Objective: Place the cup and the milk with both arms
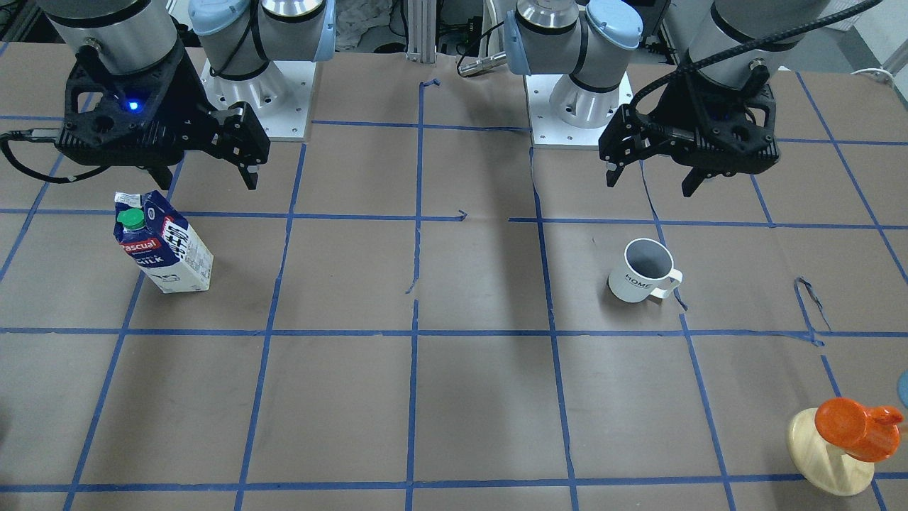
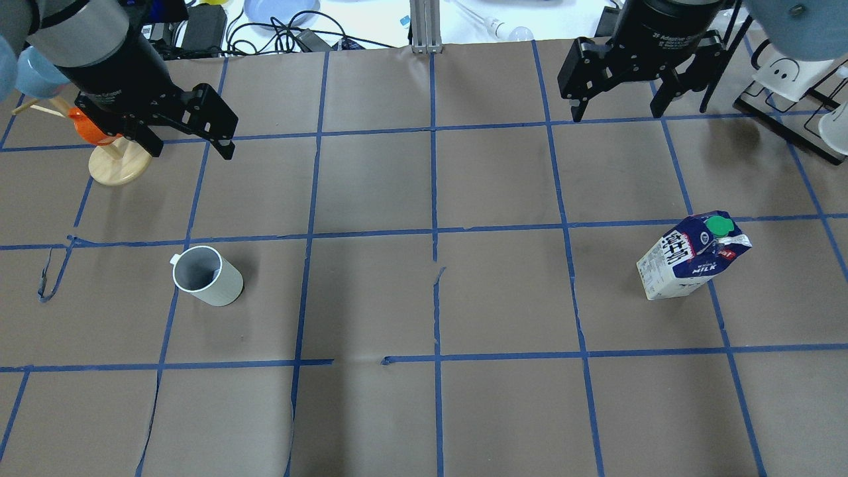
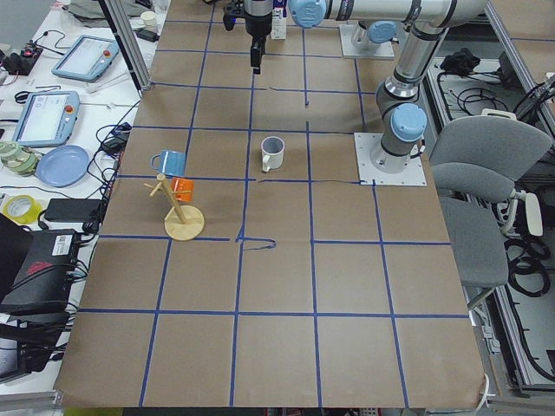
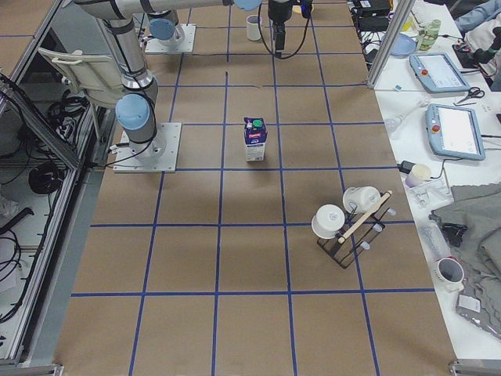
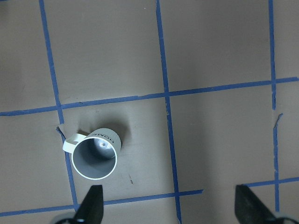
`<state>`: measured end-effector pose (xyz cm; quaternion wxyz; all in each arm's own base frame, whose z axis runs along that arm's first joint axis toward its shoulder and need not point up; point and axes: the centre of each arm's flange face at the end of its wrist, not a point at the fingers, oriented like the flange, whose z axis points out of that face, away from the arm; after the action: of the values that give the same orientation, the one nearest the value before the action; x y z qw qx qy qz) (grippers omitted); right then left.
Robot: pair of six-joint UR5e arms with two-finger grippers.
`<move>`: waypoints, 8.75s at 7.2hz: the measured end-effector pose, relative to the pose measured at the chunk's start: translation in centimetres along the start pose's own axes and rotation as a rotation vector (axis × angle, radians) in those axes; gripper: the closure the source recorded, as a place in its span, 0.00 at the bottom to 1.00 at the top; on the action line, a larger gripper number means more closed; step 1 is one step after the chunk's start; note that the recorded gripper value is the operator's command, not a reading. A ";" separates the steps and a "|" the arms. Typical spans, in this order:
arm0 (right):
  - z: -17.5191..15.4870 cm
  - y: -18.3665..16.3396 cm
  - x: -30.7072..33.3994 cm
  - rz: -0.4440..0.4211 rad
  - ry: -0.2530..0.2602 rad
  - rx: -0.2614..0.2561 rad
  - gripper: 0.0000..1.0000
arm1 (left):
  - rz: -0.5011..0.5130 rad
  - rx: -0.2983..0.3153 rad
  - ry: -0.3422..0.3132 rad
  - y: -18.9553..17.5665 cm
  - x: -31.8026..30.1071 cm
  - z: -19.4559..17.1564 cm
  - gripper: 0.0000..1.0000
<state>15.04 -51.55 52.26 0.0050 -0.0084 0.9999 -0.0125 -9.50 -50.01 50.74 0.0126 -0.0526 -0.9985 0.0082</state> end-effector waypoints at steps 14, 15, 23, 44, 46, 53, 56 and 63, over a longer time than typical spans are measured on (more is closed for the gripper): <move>0.2 0.0 0.0 0.000 0.000 -0.002 0.00 | -0.055 -0.039 -0.012 -0.1 -2.5 1.5 0.00; 0.2 0.0 0.0 0.000 0.000 -0.002 0.00 | -0.107 -0.071 -0.036 0.3 -4.6 3.0 0.00; 0.3 0.0 0.0 0.000 0.000 -0.005 0.00 | -0.463 -0.195 -0.054 3.8 -13.8 18.8 0.00; 0.6 -0.1 0.1 -0.004 -0.001 -0.010 0.00 | -0.844 -0.069 0.055 -6.8 -6.4 17.2 1.00; 0.7 -0.1 0.1 -0.005 -0.001 -0.011 0.00 | -0.885 -0.063 0.064 -8.7 -0.4 17.5 1.00; 0.8 -0.2 0.1 -0.006 -0.001 -0.014 0.00 | -1.033 -0.111 0.138 -9.3 17.3 24.2 1.00; 0.9 -0.2 0.1 -0.006 -0.002 -0.015 0.00 | -1.039 -0.128 0.136 -8.5 20.4 26.1 0.97; 1.5 -0.4 0.4 -0.074 -0.001 -0.023 0.00 | -0.927 -0.087 0.158 -9.1 19.2 23.2 0.00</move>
<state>14.67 -52.03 50.81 0.0051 -0.0455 0.9989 -0.0009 -30.12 -57.36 28.17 0.0885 0.3978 -0.9121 -0.0444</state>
